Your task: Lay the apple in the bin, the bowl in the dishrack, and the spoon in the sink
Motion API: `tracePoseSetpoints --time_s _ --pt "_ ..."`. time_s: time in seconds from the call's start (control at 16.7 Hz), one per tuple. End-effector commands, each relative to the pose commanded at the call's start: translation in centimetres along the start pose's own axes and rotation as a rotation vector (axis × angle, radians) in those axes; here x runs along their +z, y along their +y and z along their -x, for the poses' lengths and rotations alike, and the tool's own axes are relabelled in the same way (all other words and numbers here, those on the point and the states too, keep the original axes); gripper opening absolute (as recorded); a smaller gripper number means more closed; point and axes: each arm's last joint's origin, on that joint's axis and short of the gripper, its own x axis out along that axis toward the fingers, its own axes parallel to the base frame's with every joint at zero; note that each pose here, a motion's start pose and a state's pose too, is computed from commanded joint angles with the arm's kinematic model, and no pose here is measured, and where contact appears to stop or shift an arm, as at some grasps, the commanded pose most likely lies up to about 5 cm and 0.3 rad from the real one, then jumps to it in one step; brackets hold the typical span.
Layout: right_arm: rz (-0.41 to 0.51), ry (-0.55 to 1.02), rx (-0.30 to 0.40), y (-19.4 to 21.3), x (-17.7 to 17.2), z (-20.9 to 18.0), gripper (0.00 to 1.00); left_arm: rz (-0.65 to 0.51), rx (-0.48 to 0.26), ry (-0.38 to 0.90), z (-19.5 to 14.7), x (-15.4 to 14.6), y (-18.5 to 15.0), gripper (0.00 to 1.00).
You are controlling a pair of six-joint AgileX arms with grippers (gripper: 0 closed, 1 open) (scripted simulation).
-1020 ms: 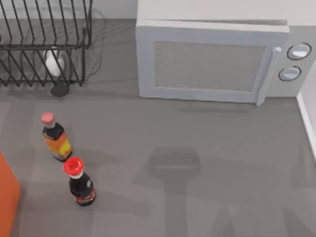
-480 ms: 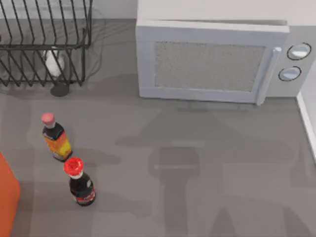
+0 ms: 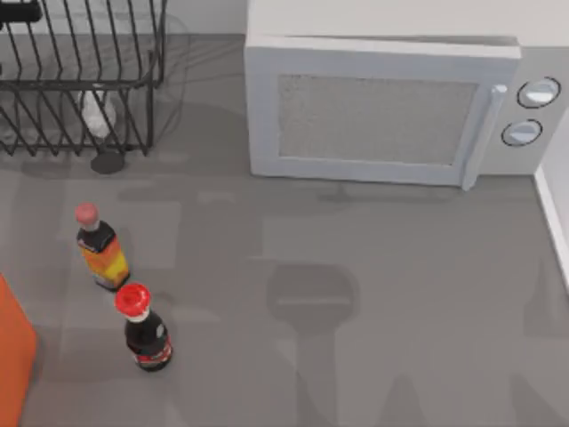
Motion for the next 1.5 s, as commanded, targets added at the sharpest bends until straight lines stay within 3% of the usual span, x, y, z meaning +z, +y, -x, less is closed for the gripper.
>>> tracePoseSetpoints --time_s 0.3,1.08,1.5 --pt "0.000 0.000 0.000 0.00 0.00 0.00 1.00 0.000 0.000 0.006 -0.07 -0.58 -0.10 0.00" --pt "0.000 0.000 0.000 0.00 0.00 0.00 1.00 0.000 0.000 0.006 -0.07 -0.58 -0.10 0.98" --pt "0.000 0.000 0.000 0.00 0.00 0.00 1.00 0.000 0.000 0.006 -0.07 -0.58 -0.10 1.00"
